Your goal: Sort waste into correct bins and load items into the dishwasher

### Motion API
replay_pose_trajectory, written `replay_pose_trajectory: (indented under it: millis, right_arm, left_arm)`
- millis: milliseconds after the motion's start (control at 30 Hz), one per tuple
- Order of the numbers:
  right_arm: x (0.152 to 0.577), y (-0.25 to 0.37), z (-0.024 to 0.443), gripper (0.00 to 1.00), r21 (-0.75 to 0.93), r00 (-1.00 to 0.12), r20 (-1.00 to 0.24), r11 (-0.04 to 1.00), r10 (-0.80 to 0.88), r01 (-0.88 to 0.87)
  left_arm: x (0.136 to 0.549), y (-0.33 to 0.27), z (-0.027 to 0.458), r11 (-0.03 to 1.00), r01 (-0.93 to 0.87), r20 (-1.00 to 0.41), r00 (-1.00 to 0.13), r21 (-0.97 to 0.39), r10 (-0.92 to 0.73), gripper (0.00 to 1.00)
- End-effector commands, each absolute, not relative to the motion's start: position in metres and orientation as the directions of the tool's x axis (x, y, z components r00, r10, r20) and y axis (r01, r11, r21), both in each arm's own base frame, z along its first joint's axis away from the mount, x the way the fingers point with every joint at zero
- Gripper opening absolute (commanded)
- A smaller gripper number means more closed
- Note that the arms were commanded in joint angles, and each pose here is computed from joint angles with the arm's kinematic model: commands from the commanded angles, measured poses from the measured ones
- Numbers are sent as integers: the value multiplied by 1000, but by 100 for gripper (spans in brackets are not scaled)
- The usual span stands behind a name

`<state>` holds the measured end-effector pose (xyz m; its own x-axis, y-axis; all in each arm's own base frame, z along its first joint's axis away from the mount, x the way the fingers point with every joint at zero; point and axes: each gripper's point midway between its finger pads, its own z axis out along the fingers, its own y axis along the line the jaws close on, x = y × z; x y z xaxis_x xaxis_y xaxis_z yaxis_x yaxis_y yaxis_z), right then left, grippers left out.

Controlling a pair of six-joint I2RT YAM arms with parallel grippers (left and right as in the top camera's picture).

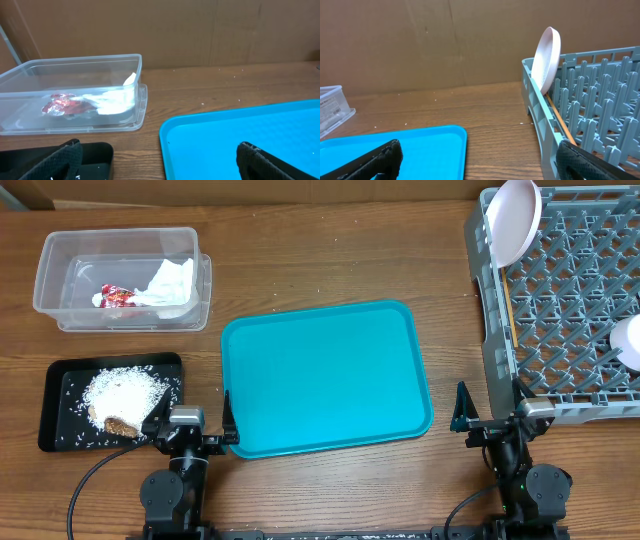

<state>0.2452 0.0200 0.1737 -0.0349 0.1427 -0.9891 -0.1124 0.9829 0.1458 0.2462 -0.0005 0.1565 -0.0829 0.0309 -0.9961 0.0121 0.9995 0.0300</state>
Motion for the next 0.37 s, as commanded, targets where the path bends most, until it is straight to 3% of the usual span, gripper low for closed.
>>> replay_pose_trajectory:
  millis: [0,333]
  right_arm:
    - [246,17,171,100,142,-31,-990,985,140,-100]
    - [246,17,171,100,142,-31,-990,985,140,-100]
  left_arm:
    - [246,3,156,1000,-5,-997,-77,21,20,100]
    - [246,3,156,1000,-5,-997,-77,21,20,100]
